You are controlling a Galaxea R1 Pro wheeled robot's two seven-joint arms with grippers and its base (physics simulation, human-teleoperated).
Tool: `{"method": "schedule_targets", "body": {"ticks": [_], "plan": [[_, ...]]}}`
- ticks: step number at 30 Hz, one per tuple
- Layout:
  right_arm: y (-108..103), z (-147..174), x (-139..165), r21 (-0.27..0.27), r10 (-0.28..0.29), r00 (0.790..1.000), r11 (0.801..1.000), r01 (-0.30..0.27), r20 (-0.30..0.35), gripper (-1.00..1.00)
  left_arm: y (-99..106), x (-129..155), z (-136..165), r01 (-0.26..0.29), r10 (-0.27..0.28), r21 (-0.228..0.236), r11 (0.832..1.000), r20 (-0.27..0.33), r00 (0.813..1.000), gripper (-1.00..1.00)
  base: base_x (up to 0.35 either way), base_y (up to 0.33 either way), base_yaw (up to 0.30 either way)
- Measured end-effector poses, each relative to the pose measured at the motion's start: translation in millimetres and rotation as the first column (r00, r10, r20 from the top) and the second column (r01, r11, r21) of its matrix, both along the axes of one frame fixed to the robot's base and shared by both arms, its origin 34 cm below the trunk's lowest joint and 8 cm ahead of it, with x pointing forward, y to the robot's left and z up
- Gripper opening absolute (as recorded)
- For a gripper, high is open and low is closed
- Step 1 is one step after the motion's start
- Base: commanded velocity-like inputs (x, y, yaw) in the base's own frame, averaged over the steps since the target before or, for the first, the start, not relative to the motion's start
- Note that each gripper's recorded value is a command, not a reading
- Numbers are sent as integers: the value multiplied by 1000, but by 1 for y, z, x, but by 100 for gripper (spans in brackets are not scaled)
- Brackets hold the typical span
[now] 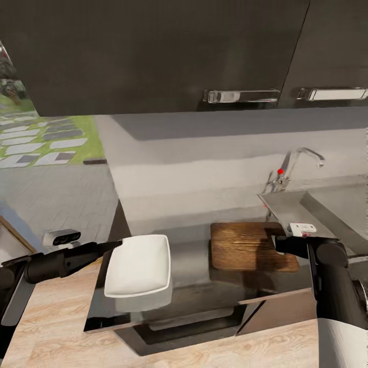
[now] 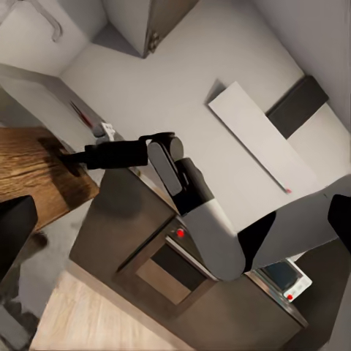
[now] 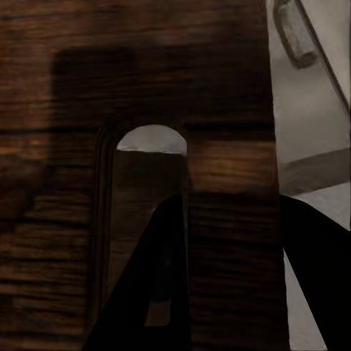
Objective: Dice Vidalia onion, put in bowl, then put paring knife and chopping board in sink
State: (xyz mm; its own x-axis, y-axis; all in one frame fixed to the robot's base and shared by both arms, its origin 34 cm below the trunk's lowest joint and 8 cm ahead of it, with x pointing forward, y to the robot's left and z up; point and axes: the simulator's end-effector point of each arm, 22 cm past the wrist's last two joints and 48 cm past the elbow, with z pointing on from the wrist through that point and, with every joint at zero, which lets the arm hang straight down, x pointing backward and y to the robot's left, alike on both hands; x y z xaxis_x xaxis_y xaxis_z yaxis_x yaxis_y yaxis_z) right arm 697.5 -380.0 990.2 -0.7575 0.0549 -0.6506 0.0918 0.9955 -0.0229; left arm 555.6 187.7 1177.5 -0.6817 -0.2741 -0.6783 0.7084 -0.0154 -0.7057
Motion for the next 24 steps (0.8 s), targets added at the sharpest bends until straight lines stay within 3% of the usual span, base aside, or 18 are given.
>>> {"method": "schedule_targets", "body": {"ticks": [4,11,24], "plan": [[4,1,0,-2,8,1000,1000,-8,0,-100,0,-2,4,1,-1,-2,1000,8,1000,100,-271,129,0],[8,4,0,9,12,1000,1000,-12,5,-100,0,-3,8,2,-2,-6,1000,15,1000,100,-36,22,0],[9,3,0,13,14,1000,1000,-14,3,-100,0,-3,7,2,-2,-9,1000,13,1000,100,141,0,98]]}}
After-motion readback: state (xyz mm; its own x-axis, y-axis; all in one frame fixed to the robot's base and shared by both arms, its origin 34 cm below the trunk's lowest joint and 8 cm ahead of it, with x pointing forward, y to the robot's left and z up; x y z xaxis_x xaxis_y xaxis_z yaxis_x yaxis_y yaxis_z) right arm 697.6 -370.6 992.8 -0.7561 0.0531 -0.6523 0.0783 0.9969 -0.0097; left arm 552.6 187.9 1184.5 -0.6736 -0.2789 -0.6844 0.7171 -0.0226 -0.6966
